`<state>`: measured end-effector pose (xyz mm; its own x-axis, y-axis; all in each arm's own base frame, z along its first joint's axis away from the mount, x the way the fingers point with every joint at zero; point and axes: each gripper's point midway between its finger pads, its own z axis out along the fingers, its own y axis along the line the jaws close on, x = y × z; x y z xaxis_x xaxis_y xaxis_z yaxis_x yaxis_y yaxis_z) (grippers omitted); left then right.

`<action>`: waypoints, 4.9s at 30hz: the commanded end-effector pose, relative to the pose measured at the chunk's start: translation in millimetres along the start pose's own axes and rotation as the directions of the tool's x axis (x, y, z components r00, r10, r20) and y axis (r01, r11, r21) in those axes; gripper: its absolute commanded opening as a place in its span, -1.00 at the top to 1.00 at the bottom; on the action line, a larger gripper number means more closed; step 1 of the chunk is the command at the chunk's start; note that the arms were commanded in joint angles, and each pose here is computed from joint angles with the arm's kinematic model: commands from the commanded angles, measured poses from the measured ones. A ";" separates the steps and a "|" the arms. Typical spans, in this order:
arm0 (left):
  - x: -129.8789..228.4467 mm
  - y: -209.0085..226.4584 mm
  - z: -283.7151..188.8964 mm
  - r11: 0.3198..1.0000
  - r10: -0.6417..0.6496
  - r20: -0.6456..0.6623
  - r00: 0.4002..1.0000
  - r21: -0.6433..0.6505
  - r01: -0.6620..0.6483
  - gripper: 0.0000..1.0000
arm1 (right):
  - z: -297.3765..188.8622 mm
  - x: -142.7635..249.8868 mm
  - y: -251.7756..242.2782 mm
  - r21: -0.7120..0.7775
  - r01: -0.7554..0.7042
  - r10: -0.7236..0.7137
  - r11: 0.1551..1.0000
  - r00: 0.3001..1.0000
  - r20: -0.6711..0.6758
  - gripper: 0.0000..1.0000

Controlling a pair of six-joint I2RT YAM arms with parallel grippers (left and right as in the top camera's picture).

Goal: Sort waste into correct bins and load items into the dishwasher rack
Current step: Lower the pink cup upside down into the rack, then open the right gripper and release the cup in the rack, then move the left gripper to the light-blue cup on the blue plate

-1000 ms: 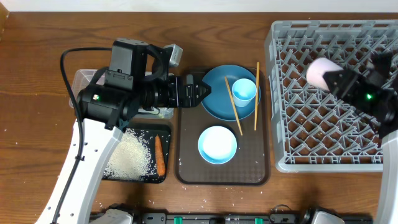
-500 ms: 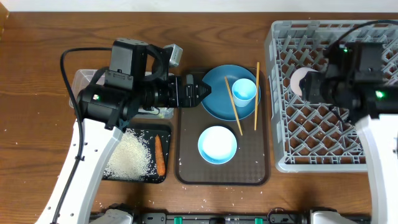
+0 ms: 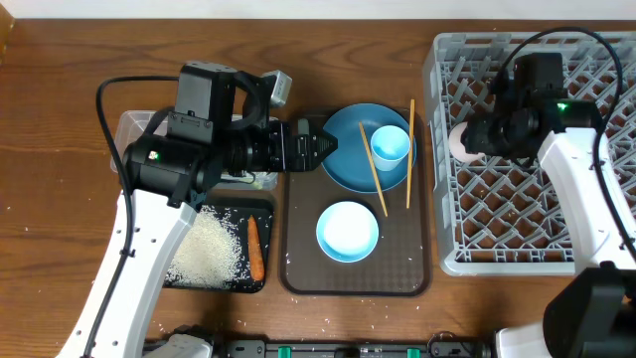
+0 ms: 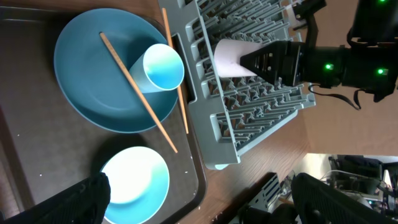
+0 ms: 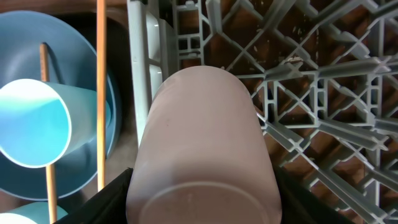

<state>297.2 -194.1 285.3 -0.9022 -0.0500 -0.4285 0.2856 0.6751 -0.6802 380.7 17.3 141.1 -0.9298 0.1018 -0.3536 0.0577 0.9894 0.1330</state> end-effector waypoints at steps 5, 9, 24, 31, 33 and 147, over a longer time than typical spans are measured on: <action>-0.4 2.3 0.9 1.000 0.003 0.000 1.000 -0.007 -0.003 -0.90 | 2.3 1.6 -3.6 0.010 0.006 -0.006 1.000 1.000 -0.016 0.18; -0.4 2.3 0.9 1.000 0.003 0.000 1.000 -0.007 -0.003 -0.90 | 2.2 5.3 -4.0 0.012 0.005 -0.004 1.000 0.999 -0.032 0.14; -0.4 2.3 0.9 1.000 0.003 0.000 1.000 -0.007 -0.003 -0.90 | 1.4 9.7 -14.4 0.063 0.002 0.001 0.998 0.999 -0.048 -0.66; -0.4 2.3 0.9 1.000 0.003 0.000 1.000 -0.007 -0.003 -0.90 | -7.3 7.3 -3.2 -0.006 0.027 -0.028 1.000 0.999 -0.039 -0.66; -0.4 2.3 0.9 1.000 0.003 0.000 1.000 -0.007 -0.003 -0.90 | -14.6 7.0 4.5 -0.047 0.039 -0.041 0.998 0.999 -0.031 -0.66; -14.6 101.8 54.3 0.867 -0.214 0.096 0.972 -0.440 0.234 -0.64 | -41.4 21.0 -2.2 0.008 0.043 -0.043 0.999 0.998 -0.038 -0.98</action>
<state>357.3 -137.7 203.1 -0.8859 -0.2860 -0.3653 -0.1231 0.9041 -0.4092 342.3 15.9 162.4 -0.9539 0.0619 -0.2937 0.0277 0.9925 0.1190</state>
